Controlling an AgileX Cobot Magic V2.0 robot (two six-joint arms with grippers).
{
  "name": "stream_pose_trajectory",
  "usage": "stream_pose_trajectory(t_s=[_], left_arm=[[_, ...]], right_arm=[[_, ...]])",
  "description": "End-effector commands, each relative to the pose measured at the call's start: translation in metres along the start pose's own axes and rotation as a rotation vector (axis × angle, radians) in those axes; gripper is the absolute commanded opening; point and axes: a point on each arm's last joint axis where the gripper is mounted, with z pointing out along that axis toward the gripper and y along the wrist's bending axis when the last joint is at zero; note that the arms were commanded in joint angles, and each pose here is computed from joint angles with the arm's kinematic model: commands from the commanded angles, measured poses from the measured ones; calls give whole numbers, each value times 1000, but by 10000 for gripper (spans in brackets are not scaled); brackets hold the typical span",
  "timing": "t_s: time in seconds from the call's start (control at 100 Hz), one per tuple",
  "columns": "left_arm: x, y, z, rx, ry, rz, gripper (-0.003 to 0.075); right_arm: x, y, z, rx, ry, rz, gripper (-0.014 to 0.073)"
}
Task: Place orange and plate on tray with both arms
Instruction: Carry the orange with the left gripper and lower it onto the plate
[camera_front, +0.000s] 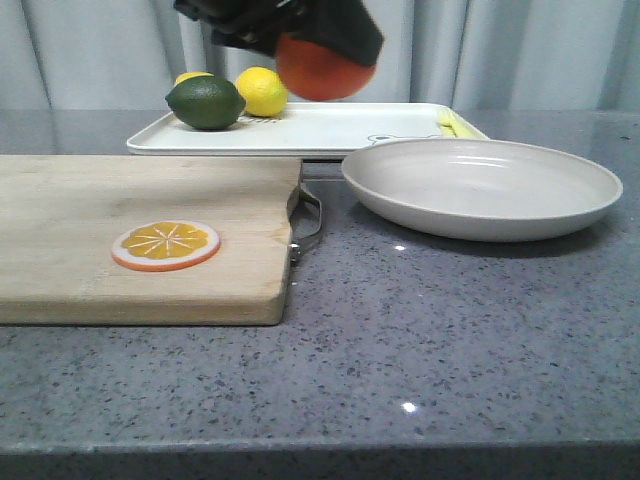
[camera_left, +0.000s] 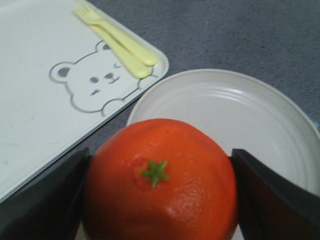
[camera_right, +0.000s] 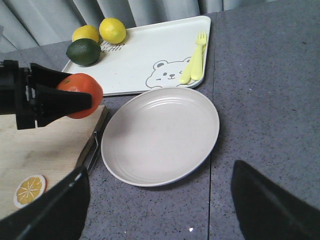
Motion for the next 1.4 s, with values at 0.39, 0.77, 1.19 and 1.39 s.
stream_pose_trajectory(t_s=[0.39,0.77,1.19,1.39], left_arm=[[-18,-49,70,109,-42,39,197],[-8,-51,83,135,1,37,232],[-6,-51,84,142,10,41,547],[-7,-51,83,141,8,46,558]], right_arm=[[-18,4,-3,-15,-126,-9,582],[-18,4,-3,-15,-126,-9,582],[-18,4,-3,-15,-126,-9,582],[-18,4,-3,-15,-126,-9,582]])
